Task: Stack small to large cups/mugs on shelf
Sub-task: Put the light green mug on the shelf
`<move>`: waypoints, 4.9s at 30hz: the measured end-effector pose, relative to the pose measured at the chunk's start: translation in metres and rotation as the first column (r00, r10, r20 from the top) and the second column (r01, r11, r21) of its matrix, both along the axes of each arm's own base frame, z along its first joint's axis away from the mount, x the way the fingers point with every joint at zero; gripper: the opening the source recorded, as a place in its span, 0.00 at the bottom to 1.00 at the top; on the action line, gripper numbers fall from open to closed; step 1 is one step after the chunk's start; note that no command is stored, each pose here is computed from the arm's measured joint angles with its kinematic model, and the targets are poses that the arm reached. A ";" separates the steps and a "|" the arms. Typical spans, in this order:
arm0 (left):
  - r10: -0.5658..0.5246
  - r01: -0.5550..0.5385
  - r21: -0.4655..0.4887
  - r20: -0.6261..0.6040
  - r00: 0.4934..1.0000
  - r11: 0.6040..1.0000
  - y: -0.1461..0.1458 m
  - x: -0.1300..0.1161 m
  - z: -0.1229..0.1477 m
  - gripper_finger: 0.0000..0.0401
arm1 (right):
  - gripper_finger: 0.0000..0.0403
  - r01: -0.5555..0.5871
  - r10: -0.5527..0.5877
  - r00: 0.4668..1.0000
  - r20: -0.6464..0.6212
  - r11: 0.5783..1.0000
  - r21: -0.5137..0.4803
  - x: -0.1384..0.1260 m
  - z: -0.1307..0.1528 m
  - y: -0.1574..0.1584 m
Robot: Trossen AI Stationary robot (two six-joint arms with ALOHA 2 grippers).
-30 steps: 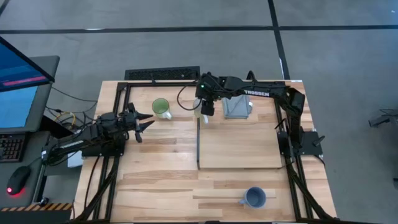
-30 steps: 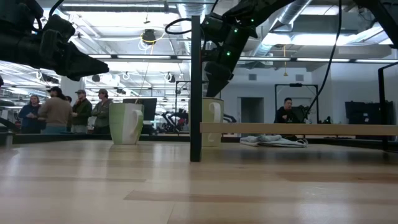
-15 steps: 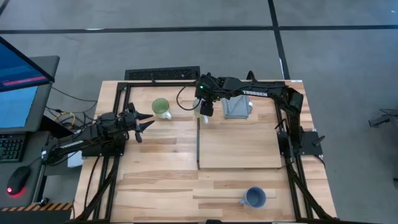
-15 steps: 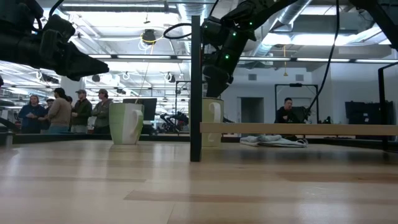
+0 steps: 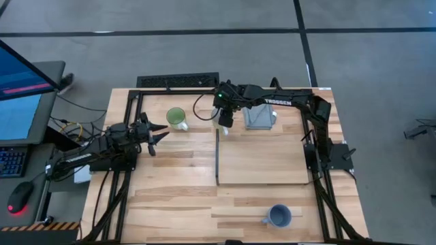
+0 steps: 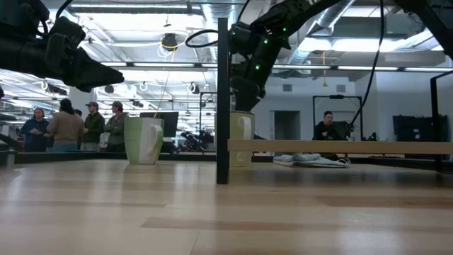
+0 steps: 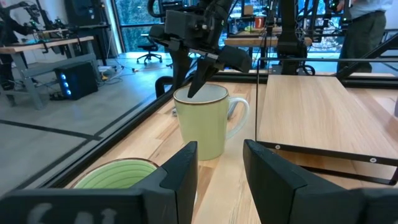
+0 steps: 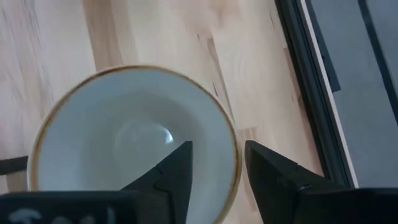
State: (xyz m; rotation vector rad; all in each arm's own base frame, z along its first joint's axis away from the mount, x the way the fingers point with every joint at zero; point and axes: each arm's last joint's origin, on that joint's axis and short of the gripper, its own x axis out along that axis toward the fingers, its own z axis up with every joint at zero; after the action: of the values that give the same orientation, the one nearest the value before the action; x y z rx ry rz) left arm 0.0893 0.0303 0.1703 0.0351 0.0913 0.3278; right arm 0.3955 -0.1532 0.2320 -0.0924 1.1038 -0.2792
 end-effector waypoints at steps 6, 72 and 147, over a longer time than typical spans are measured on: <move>-0.007 0.007 -0.001 0.000 1.000 1.000 0.000 0.000 0.000 0.30 | 0.41 0.010 -0.010 1.000 0.000 1.000 0.002 -0.001 0.000 -0.002; -0.008 0.008 -0.008 0.002 1.000 1.000 0.000 0.000 0.000 0.30 | 0.16 0.145 -0.149 0.988 0.032 0.985 0.089 -0.007 -0.013 -0.011; 0.009 -0.012 -0.055 -0.069 0.998 0.998 0.003 0.008 -0.007 0.30 | 0.06 0.347 -0.364 0.930 0.054 0.916 0.200 -0.065 0.091 0.084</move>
State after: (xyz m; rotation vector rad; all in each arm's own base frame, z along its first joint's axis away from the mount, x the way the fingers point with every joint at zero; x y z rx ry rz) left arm 0.0968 0.0331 0.1636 -0.0093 0.1693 0.3345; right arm 0.3302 -0.0695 0.3227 0.2920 1.0482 -0.4994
